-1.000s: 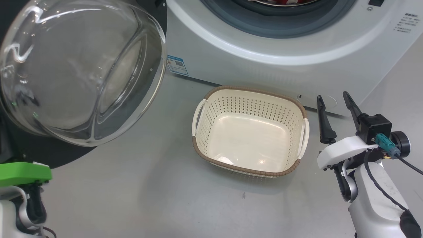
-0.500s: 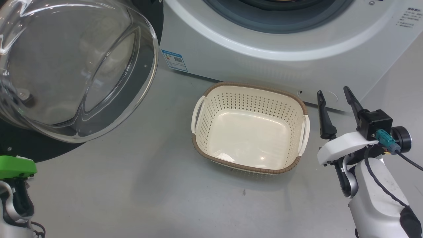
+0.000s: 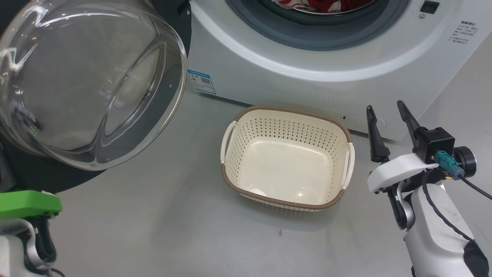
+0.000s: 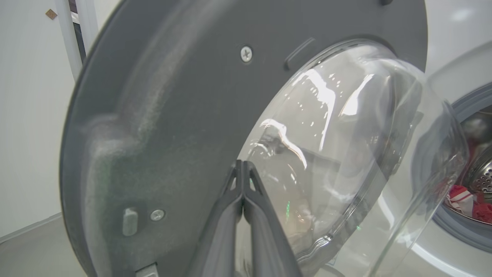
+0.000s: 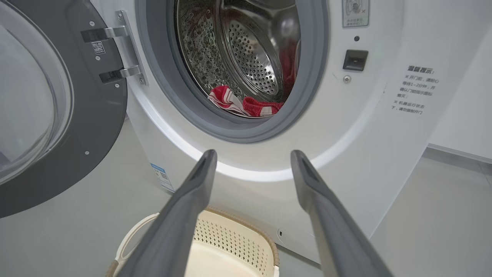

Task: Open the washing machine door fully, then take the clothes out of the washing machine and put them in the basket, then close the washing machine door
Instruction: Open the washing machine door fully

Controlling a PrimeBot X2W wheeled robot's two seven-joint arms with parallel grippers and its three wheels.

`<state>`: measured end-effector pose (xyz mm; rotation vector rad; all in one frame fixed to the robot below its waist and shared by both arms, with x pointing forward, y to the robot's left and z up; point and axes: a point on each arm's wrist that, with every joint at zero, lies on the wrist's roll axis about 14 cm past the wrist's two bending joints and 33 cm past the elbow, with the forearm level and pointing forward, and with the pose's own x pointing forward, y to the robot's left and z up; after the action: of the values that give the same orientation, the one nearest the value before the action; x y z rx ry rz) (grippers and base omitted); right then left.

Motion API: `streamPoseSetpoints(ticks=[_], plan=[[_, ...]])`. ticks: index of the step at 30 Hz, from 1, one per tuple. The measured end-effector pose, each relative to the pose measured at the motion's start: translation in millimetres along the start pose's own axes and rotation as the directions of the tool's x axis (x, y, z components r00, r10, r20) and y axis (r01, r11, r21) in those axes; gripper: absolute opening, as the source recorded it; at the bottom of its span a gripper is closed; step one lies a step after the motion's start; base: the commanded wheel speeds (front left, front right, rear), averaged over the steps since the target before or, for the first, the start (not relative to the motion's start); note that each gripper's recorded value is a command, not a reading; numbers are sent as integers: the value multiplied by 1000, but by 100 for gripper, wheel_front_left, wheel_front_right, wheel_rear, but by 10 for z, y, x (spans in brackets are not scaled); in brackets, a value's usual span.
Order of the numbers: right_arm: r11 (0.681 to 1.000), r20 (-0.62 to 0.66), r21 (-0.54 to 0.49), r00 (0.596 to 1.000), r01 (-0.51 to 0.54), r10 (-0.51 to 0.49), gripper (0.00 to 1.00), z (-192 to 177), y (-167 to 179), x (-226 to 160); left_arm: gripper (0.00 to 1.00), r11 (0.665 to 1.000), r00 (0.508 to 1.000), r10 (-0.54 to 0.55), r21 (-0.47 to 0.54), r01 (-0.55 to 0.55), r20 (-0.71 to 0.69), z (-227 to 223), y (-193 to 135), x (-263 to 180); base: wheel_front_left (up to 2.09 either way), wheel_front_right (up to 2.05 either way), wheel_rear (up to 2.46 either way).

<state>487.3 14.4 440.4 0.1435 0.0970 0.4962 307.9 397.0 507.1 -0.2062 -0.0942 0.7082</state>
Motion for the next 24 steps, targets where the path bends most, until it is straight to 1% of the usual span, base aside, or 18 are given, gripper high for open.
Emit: streamPoseSetpoints(ticks=[3,8,9,10,11,12,13,15,16,17,24], plan=[[1000,8,1,1000,6,-6,100,48,-1,-36,0,1000,1000,-17,-10,17,-7,-35,-50,-104,0,0,0],[1000,9,-2,1000,19,-19,100,83,-11,-140,0,996,996,-91,-26,91,-17,-79,-239,-268,0,0,0],[1000,9,-2,1000,19,-19,100,83,-11,-140,0,996,996,-91,-26,91,-17,-79,-239,-268,0,0,0],[1000,7,5,1000,24,-24,100,84,-8,-191,7,992,992,-125,-34,124,-25,-112,-327,-344,0,0,0],[1000,7,5,1000,24,-24,100,84,-8,-191,18,992,992,-125,-34,124,-25,-112,-327,-344,0,0,0],[1000,8,8,1000,28,-28,100,101,-7,-236,29,987,987,-155,-46,154,-38,-154,-393,-425,0,0,0],[1000,8,8,1000,28,-28,100,101,-7,-236,35,987,987,-155,-46,154,-38,-154,-393,-425,0,0,0],[1000,11,4,999,30,-30,100,120,-3,-278,56,982,982,-184,-44,182,-46,-180,-451,-501,0,0,0],[999,15,4,999,32,-32,100,140,-3,-296,82,979,979,-200,-46,198,-48,-186,-483,-535,0,0,0],[999,19,6,999,34,-34,100,156,-7,-317,100,977,976,-212,-49,210,-50,-193,-512,-562,0,0,0],[998,26,8,998,55,-56,100,199,-48,-475,100,946,946,-321,-65,318,-49,-189,-785,-689,0,0,0]])
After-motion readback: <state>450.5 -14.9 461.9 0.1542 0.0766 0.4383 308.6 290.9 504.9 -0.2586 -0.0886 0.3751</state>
